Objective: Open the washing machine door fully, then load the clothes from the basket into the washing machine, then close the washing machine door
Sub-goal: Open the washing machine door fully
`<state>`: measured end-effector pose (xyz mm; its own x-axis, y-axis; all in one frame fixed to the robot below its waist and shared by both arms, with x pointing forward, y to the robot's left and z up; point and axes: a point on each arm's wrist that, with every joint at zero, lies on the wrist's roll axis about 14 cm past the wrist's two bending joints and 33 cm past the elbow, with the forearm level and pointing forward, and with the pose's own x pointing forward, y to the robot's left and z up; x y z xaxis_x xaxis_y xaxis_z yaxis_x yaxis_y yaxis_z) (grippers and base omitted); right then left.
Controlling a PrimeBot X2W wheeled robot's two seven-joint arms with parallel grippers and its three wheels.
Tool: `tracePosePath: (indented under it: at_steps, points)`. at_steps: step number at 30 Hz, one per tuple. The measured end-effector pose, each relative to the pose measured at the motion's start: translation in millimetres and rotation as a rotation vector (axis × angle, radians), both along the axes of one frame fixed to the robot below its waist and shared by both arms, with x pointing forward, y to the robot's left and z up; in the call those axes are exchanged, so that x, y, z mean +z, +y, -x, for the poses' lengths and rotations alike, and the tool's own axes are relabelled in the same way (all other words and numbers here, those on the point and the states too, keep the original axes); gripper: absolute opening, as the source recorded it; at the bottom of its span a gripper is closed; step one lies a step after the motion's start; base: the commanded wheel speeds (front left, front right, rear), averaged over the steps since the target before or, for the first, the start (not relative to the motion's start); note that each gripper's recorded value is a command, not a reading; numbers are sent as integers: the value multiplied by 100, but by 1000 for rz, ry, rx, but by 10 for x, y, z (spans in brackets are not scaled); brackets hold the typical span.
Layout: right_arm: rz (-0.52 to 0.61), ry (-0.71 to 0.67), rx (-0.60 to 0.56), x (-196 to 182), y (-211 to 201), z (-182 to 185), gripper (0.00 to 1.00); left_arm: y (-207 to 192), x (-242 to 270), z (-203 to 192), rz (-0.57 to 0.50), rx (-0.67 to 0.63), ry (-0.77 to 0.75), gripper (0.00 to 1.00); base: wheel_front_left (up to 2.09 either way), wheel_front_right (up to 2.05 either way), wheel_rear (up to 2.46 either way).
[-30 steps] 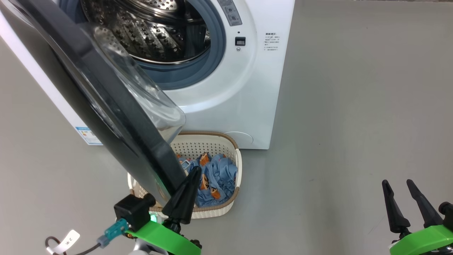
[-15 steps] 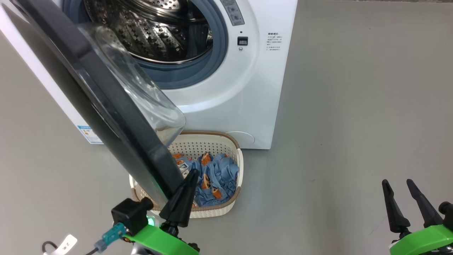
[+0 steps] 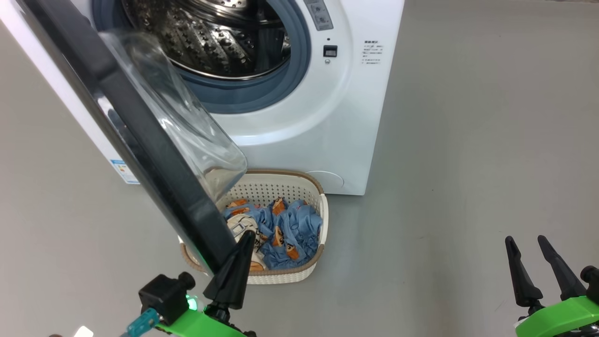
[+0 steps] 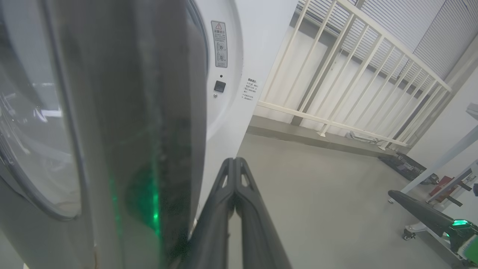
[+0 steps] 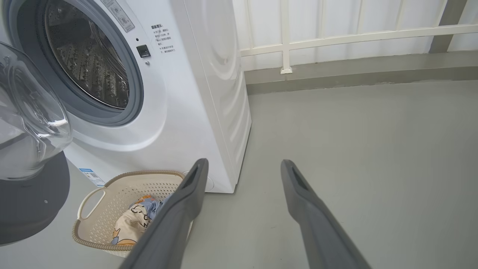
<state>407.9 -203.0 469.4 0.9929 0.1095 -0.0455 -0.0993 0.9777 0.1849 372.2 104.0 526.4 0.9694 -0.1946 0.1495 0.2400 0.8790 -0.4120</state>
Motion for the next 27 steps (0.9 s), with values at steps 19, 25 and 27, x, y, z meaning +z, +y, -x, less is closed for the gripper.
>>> tracePosePath:
  at_steps: [19, 25, 27]
  points:
    - [-3, -3, 39, 5, 143, -62, 100, 311, -39, 186, -22, 119, 19, 0, 0, 0, 0]
    - [-3, -5, 53, 10, 187, -82, 100, 385, -39, 244, -24, 153, 23, 0, 0, 0, 0]
    - [-3, -6, 58, 14, 206, -91, 100, 405, -33, 260, -23, 162, 23, 0, 0, 0, 0]
